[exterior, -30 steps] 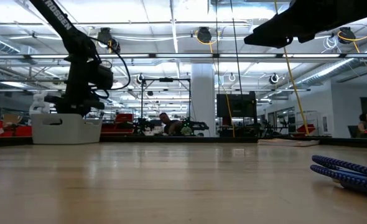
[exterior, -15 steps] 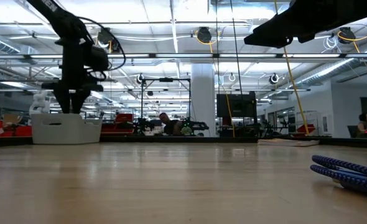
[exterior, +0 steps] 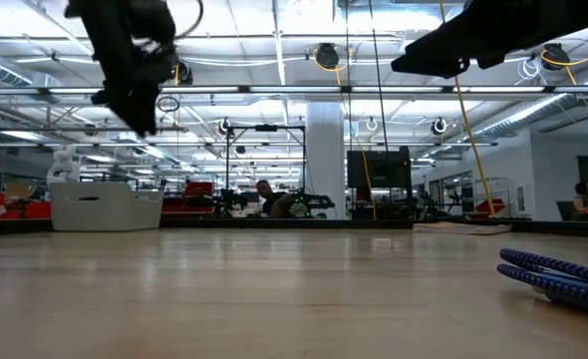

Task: Pick and place USB-C Cables
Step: Put the purple charger cable into the gray bin

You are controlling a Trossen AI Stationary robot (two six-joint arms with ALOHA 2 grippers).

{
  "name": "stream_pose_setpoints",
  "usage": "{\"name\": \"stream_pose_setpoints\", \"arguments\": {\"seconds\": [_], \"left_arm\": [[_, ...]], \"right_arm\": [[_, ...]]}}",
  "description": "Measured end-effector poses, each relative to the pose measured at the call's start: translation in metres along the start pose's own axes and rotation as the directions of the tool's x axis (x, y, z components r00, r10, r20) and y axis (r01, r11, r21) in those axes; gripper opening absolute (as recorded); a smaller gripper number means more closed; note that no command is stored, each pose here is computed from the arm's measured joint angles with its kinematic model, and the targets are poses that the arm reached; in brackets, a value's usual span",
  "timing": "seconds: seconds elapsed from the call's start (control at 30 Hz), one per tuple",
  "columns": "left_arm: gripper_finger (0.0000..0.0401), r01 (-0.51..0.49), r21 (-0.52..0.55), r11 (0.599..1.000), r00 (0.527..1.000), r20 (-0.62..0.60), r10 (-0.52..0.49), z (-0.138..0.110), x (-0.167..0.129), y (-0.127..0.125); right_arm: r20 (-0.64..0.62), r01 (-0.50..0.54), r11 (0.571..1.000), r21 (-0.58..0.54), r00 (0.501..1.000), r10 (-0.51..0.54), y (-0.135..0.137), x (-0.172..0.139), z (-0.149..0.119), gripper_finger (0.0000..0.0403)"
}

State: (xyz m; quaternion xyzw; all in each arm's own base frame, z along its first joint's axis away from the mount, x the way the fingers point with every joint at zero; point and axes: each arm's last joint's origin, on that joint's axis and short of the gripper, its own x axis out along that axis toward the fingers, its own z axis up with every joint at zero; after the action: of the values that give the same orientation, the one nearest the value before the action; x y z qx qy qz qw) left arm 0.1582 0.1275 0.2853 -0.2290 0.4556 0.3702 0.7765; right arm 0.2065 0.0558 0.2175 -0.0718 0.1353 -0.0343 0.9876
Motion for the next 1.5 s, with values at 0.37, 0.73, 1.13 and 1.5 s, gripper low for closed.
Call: {"name": "stream_pose_setpoints", "arguments": {"seconds": [0.37, 0.73, 1.13, 1.5], "left_arm": [[0.0159, 0.242, 0.304, 0.921, 0.912, 0.253, -0.323, -0.040, -0.037, -0.091], [0.0159, 0.400, 0.548, 0.734, 0.660, 0.384, -0.646, -0.088, -0.035, -0.159], [0.0159, 0.427, 0.640, 0.639, 0.567, 0.361, -0.741, -0.115, -0.023, -0.202], [0.0159, 0.437, 0.639, 0.633, 0.535, 0.382, -0.754, -0.120, -0.022, -0.212]], "right_arm": [[0.007, -0.142, 0.974, 0.178, 0.990, 0.143, 0.006, 0.000, 0.000, 0.0254], [-0.040, -0.331, 0.906, 0.263, 0.935, 0.353, 0.068, 0.013, -0.007, 0.0254], [-0.436, -0.498, 0.850, 0.172, 0.735, 0.519, 0.154, 0.066, 0.021, 0.0254], [-0.629, -0.649, 0.761, -0.011, 0.596, 0.499, 0.192, 0.098, 0.029, 0.0246]]}}
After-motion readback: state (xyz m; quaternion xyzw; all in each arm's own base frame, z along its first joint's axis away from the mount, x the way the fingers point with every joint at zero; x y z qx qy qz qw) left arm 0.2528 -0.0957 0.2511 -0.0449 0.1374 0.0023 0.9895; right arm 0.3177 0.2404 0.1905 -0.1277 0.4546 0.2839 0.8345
